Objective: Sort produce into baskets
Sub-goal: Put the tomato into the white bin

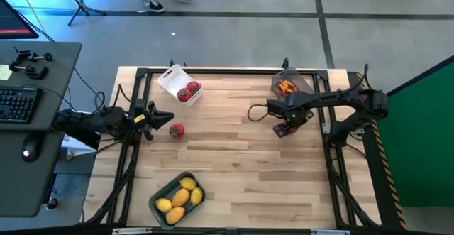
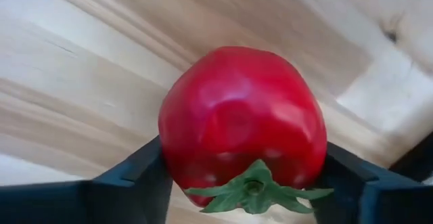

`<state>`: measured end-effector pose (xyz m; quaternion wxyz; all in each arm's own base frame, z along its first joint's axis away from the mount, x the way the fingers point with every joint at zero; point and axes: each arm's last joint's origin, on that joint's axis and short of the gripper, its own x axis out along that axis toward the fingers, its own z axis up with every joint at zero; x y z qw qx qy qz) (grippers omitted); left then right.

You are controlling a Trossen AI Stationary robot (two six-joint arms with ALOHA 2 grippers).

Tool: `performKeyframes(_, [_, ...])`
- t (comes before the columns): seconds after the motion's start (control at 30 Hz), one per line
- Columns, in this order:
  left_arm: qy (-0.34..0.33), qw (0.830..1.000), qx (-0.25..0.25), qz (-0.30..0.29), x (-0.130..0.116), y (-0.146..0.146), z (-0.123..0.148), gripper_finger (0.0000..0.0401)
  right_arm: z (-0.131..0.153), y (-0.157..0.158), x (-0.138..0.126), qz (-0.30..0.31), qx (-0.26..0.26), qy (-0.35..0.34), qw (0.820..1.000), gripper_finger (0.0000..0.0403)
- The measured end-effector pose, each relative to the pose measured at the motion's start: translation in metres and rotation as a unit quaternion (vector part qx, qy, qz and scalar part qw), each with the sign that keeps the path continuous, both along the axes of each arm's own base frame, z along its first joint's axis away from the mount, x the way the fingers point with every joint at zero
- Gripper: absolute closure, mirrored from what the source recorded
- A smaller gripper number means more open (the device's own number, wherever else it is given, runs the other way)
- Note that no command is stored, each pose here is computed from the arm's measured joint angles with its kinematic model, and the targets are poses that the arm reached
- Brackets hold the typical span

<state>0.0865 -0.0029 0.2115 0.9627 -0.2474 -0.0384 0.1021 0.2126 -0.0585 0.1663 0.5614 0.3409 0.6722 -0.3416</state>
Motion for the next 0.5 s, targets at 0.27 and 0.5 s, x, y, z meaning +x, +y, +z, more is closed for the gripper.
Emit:
performKeyframes(0.27, [-0.016,1.000,0.015,0.003,-0.005,0.001,0.015,0.0398,0.040,-0.012,0.043,0.015,-0.050,-0.149,0.988,0.0173])
performKeyframes(0.5, [0.001,1.000,0.005,0.007,-0.005,0.001,0.012,0.0400,0.059,-0.014,0.104,0.049,-0.096,-0.263,0.959,0.0173])
